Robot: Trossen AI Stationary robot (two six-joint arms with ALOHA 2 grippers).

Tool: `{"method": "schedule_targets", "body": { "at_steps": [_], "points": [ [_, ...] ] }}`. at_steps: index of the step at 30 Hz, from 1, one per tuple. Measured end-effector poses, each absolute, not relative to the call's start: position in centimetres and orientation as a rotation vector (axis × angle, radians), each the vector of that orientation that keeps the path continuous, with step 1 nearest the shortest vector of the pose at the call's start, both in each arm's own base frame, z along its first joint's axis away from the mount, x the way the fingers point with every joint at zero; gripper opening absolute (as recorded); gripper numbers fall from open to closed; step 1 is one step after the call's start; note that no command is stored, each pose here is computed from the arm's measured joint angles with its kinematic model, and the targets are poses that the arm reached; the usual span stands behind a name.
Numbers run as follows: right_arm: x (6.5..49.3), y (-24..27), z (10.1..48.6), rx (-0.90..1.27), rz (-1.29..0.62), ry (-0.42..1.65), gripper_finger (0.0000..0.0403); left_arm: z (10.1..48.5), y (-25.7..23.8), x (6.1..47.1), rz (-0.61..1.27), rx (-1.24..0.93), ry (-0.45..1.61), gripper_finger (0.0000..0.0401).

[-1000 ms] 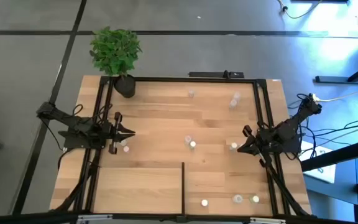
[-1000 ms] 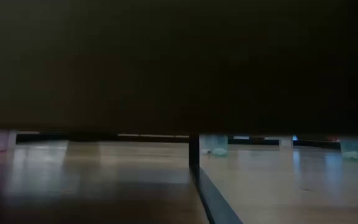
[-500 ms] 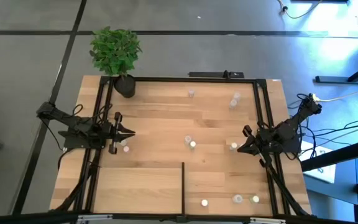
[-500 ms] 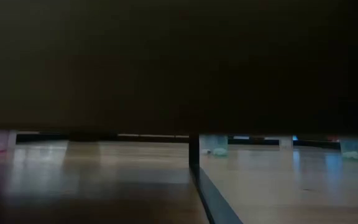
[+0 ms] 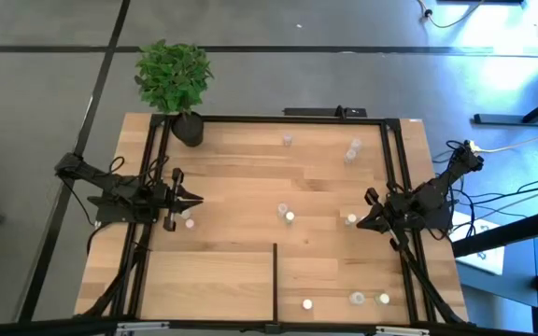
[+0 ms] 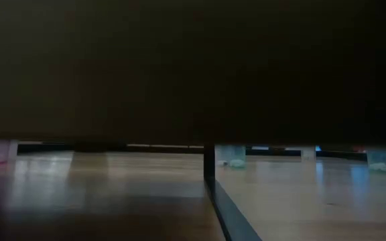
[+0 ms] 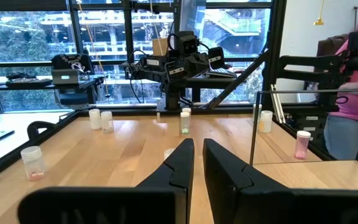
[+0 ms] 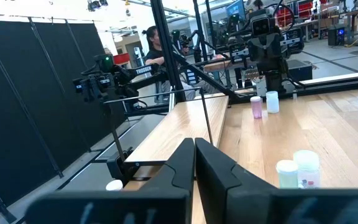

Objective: Pick and place medicine bottles onto shelf by color

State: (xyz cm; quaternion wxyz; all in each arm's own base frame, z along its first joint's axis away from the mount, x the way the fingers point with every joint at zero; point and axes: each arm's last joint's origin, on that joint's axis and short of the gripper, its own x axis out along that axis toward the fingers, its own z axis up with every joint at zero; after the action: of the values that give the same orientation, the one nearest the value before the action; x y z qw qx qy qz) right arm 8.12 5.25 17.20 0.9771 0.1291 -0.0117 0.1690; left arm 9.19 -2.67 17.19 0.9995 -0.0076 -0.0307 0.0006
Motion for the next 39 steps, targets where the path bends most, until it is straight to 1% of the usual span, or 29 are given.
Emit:
{"method": "schedule_targets", "body": {
  "at_steps": [15, 21, 24, 31, 39],
  "points": [
    [8.11, 5.24, 17.34, 0.249, 0.341, -0.04, 0.0016, 17.19, -2.67, 9.2, 0.002, -0.015, -0.061, 0.003],
    [8.04, 5.33, 17.7, -0.042, 0.368, -0.127, 0.0016, 17.19, -2.67, 9.2, 0.002, -0.015, -0.061, 0.003],
    [7.99, 5.43, 17.72, -0.133, 0.402, -0.152, 0.0016, 17.19, -2.67, 9.19, 0.001, -0.015, -0.061, 0.003],
    [7.99, 5.45, 17.69, -0.162, 0.406, -0.155, 0.0016, 17.19, -2.67, 9.19, 0.002, -0.015, -0.061, 0.003],
    [8.05, 5.43, 17.18, -0.207, 0.392, -0.109, 0.0016, 17.2, -2.67, 9.2, 0.002, -0.015, -0.061, 0.003]
  ]
}}
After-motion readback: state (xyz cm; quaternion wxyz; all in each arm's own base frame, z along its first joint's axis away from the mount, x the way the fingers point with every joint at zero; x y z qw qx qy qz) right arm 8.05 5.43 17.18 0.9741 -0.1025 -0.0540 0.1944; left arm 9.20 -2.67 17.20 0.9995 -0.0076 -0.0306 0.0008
